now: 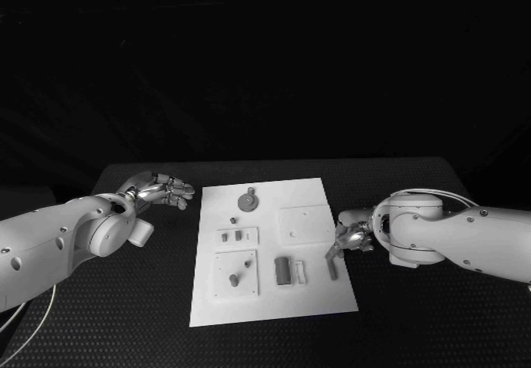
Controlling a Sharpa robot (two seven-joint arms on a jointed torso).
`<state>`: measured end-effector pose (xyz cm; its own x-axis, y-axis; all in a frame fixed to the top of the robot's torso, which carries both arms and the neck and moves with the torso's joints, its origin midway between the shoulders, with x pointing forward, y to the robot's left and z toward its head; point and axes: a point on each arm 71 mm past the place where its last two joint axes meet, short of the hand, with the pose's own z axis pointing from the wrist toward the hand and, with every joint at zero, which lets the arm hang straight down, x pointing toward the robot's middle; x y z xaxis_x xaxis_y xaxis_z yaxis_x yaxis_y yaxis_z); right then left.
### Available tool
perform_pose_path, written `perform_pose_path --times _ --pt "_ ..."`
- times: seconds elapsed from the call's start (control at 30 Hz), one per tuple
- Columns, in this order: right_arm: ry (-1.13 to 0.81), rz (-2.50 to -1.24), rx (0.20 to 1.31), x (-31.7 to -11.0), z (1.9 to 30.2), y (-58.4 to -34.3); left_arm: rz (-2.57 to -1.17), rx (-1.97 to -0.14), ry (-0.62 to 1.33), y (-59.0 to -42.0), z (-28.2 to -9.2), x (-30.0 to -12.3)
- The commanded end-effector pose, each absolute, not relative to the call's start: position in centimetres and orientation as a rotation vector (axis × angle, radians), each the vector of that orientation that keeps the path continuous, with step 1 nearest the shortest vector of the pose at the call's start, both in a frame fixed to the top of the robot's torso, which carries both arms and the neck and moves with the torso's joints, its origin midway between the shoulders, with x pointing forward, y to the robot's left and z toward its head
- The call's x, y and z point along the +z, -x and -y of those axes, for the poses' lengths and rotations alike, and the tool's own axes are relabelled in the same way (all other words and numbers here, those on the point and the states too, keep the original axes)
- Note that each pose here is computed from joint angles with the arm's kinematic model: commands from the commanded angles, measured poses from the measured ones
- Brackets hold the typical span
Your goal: Assemble the parts on the task board
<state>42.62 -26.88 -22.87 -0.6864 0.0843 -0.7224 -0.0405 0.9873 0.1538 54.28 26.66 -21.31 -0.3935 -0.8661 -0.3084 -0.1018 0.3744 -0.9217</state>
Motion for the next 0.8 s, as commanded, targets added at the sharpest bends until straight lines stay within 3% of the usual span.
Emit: perform_pose_path --times 0.03,0.4,0.8 --pt "0.038 -2.327 0.151 -23.6 26.9 -42.3 -1.757 -1.127 0.843 -54.3 -26.4 -21.2" --pt "0.057 -2.361 0.156 -25.9 26.0 -41.6 -1.756 -1.121 0.847 -54.3 -26.6 -21.2" --pt "0.12 -2.351 0.142 -26.4 25.1 -41.5 -1.759 -1.123 0.846 -54.2 -26.6 -21.2"
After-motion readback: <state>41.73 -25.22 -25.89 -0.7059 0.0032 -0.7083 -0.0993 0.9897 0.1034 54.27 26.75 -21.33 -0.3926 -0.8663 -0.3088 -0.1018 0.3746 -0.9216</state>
